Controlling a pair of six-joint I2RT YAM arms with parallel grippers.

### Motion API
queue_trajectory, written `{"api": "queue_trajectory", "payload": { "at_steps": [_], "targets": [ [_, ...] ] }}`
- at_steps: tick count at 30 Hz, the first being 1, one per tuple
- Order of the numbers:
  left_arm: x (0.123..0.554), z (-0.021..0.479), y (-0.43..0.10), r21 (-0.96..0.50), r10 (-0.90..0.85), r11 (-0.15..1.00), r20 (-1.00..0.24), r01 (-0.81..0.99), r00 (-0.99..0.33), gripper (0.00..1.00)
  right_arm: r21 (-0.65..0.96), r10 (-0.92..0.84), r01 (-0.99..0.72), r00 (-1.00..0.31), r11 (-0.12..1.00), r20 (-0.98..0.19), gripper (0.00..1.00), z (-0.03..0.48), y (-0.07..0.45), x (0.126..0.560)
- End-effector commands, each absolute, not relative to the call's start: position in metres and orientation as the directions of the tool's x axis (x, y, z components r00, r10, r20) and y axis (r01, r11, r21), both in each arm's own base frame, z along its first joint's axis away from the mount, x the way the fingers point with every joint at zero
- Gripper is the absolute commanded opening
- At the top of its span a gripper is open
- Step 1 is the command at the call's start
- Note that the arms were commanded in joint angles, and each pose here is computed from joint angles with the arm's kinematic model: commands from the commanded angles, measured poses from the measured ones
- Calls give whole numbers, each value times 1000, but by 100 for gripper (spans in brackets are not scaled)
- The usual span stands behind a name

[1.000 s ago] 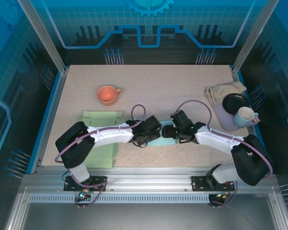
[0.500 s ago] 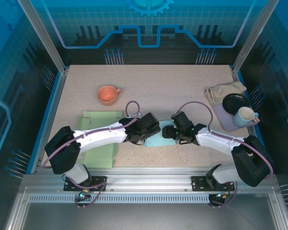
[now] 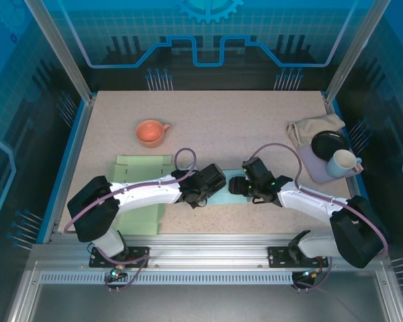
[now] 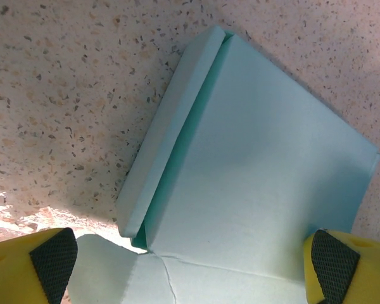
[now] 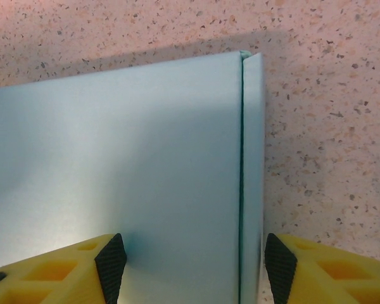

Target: Fold the paper box

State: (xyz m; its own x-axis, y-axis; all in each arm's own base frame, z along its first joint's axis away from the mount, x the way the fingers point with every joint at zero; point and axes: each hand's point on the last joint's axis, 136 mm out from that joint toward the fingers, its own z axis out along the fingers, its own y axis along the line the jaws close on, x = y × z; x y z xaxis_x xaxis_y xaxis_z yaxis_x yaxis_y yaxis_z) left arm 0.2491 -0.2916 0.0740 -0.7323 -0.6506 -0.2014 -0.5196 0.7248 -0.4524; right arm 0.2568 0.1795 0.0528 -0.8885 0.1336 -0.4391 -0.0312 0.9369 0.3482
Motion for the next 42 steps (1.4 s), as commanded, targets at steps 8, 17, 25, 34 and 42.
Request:
{"api": "queue_trajectory", "payload": {
  "at_steps": [8, 17, 25, 34, 42],
  "targets": [
    [241, 54, -304, -435, -665, 709, -148, -556, -732, 93, 344, 149, -5, -895, 939, -420, 63, 48, 174, 253],
    [238, 45, -306, -427, -686, 687, -113, -588, -719, 92, 328, 156, 22, -908, 944, -390, 62, 37, 172, 252],
    [237, 38, -307, -421, -694, 678, -100, -602, -713, 81, 330, 169, 33, -905, 943, -390, 62, 36, 170, 251],
    [236, 30, -309, -410, -695, 678, -87, -610, -714, 77, 328, 172, 39, -906, 944, -387, 62, 35, 169, 250],
    [235, 27, -293, -372, -697, 695, -143, -615, -702, 77, 328, 181, 39, -892, 944, -415, 64, 49, 164, 250]
  ]
}}
